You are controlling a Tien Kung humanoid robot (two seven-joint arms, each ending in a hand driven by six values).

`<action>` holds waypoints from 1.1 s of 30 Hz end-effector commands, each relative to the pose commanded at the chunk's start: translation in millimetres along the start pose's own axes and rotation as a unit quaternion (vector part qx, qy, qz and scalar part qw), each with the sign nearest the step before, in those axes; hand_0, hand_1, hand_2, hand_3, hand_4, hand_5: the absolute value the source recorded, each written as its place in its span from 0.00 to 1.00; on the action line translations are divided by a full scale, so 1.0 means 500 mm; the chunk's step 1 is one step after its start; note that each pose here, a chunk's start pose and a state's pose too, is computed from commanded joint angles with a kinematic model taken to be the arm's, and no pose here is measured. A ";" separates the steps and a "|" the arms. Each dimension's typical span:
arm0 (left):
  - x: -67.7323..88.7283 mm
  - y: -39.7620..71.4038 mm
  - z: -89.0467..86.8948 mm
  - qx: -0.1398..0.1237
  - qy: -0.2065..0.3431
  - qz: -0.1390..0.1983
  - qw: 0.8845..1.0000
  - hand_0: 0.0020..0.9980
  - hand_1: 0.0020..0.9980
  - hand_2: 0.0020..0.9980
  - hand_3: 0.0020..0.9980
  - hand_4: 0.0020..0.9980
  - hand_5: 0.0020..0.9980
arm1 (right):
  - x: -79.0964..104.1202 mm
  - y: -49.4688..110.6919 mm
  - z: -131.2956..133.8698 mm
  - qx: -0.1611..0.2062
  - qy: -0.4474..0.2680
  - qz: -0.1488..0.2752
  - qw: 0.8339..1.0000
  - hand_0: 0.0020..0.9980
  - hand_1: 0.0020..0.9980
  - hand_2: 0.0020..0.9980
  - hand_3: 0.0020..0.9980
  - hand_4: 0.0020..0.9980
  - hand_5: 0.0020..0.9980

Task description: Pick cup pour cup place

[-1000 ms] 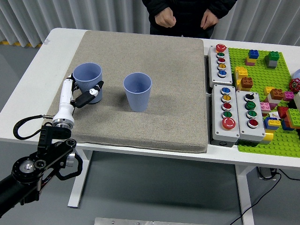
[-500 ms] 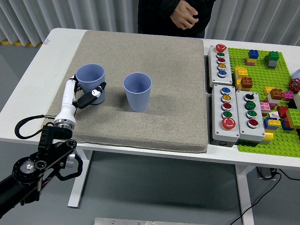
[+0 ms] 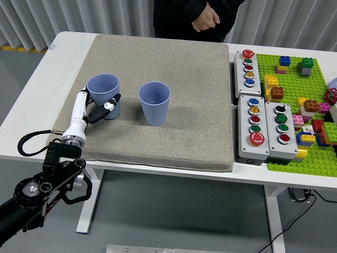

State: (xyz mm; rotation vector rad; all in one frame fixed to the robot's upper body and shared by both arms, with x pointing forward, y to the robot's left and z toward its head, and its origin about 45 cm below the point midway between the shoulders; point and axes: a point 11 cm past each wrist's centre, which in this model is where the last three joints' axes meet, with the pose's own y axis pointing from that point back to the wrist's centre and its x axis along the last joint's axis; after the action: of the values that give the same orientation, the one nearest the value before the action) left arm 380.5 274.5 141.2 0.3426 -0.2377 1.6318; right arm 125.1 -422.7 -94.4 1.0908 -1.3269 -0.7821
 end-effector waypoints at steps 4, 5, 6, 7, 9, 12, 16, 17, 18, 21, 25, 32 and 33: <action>-0.001 0.001 0.002 -0.002 -0.002 -0.001 1.000 0.77 0.77 0.84 0.94 0.95 0.54 | 0.000 0.000 0.001 -0.001 0.001 0.000 1.000 0.69 0.66 0.58 0.58 0.00 0.00; -0.001 0.001 0.003 -0.003 -0.003 -0.002 1.000 0.77 0.77 0.84 0.94 0.95 0.54 | -0.001 0.000 0.001 -0.001 0.001 0.000 1.000 0.69 0.66 0.58 0.58 0.00 0.00; -0.001 0.001 0.003 -0.003 -0.004 -0.002 1.000 0.77 0.78 0.84 0.95 0.95 0.54 | -0.001 0.000 0.002 -0.001 0.001 0.000 1.000 0.69 0.66 0.58 0.58 0.00 0.00; 0.000 0.001 0.003 -0.003 -0.003 -0.002 1.000 0.77 0.78 0.84 0.95 0.95 0.54 | -0.001 0.000 0.002 -0.001 0.001 0.000 1.000 0.69 0.66 0.58 0.58 0.00 0.00; 0.001 0.002 0.003 -0.004 -0.005 -0.002 1.000 0.77 0.78 0.84 0.95 0.95 0.54 | -0.001 0.000 0.003 -0.002 0.002 -0.001 1.000 0.69 0.66 0.58 0.58 0.00 0.00; 0.003 0.005 0.001 -0.003 -0.007 -0.003 1.000 0.78 0.78 0.84 0.95 0.95 0.54 | -0.002 0.000 0.005 -0.003 0.003 -0.001 1.000 0.69 0.66 0.58 0.58 0.00 0.00; 0.006 0.009 0.000 -0.004 -0.009 -0.004 1.000 0.78 0.78 0.84 0.95 0.95 0.54 | -0.001 -0.001 0.006 -0.004 0.004 -0.001 1.000 0.69 0.66 0.58 0.58 0.00 0.00; 0.008 0.010 0.000 -0.005 -0.009 -0.004 1.000 0.78 0.78 0.84 0.95 0.95 0.54 | -0.001 -0.001 0.006 -0.003 0.004 -0.001 1.000 0.69 0.66 0.58 0.58 0.00 0.00; 0.011 0.012 0.001 -0.006 -0.010 -0.004 1.000 0.79 0.79 0.85 0.95 0.95 0.54 | -0.001 -0.001 0.006 -0.003 0.004 -0.001 1.000 0.69 0.66 0.58 0.58 0.00 0.00; 0.019 0.016 0.003 -0.009 -0.013 -0.004 1.000 0.79 0.79 0.85 0.95 0.95 0.54 | 0.001 0.000 0.004 -0.002 0.004 0.000 1.000 0.69 0.66 0.58 0.58 0.00 0.00; 0.021 0.019 0.008 -0.013 -0.016 -0.010 1.000 0.79 0.80 0.86 0.95 0.95 0.54 | 0.002 0.000 0.001 -0.001 0.003 0.001 1.000 0.69 0.66 0.58 0.58 0.00 0.00; 0.012 0.030 0.015 -0.018 -0.012 -0.021 1.000 0.80 0.82 0.88 0.96 0.94 0.53 | 0.004 0.000 -0.003 0.000 0.004 0.001 1.000 0.69 0.66 0.58 0.58 0.00 0.00; 0.010 0.034 0.016 -0.019 -0.012 -0.023 0.999 0.80 0.82 0.88 0.96 0.94 0.53 | 0.005 0.000 -0.003 0.000 0.004 0.002 1.000 0.69 0.66 0.58 0.58 0.00 0.00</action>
State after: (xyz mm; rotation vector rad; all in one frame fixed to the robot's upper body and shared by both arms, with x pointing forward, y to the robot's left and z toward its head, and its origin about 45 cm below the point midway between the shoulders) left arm 363.8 274.8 151.2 0.3364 -0.2759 1.5758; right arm 126.8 -424.5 -93.2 1.0906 -1.3216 -0.7749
